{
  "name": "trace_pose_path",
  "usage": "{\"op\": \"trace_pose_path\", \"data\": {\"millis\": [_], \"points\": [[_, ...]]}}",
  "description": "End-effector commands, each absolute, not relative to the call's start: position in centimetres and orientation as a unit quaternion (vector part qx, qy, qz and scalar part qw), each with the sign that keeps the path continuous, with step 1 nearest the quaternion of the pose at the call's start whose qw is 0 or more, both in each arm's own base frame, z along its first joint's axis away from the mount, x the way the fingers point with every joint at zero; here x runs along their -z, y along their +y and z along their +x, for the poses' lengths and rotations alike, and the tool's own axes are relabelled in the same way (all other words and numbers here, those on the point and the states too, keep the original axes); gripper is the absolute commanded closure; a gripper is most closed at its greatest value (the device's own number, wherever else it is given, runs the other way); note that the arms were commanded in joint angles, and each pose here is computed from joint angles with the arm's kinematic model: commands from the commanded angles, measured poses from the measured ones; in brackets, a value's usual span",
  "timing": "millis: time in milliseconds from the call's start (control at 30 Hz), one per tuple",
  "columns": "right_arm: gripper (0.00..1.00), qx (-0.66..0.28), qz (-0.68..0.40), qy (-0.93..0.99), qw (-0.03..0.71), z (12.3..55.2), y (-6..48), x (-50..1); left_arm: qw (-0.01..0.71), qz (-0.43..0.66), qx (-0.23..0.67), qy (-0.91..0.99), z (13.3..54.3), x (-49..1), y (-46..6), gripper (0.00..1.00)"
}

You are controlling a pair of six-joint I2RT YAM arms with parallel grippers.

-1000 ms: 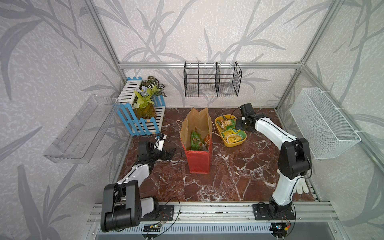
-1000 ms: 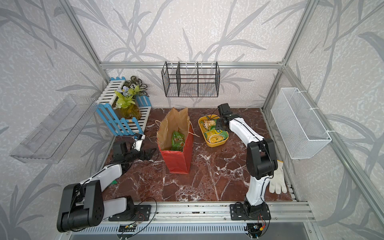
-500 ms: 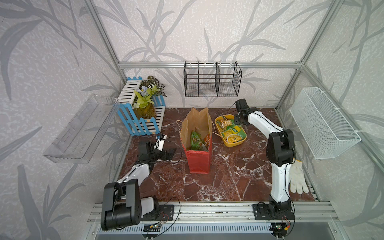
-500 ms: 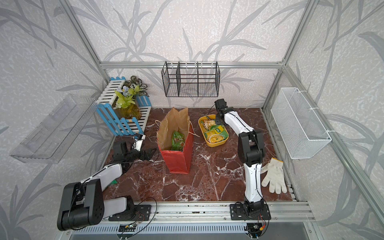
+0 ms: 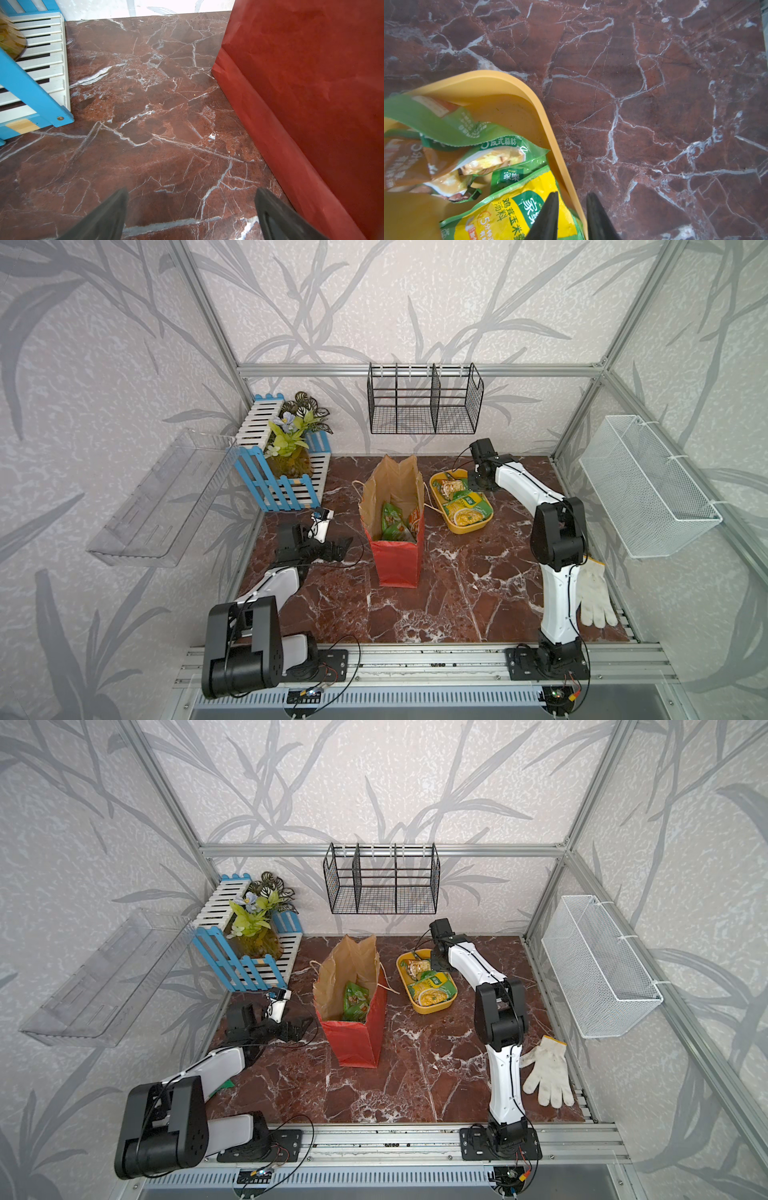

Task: Place the condiment packets inside the bag
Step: Pick up the condiment packet from the storage box.

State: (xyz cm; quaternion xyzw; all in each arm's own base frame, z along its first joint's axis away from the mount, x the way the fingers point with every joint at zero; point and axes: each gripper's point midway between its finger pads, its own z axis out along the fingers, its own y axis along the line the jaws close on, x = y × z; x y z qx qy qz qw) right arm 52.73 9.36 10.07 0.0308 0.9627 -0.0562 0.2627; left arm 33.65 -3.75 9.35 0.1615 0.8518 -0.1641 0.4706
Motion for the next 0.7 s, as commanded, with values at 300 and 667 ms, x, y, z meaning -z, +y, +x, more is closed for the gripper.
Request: {"op": "trace_pose_path", "data": {"millis": [300, 667], "points": [[0.83, 0.062, 0.018, 0.967, 0.245, 53.0, 9.3, -9.1, 0.479, 0.166, 0.159, 0.847, 34.1, -9.8, -3.6, 0.01], [1.0, 0.065, 0.027, 0.966, 0.25, 53.2, 8.8, -10.3, 0.48, 0.166, 0.158, 0.847, 34.2, -9.9, -3.5, 0.01]]}}
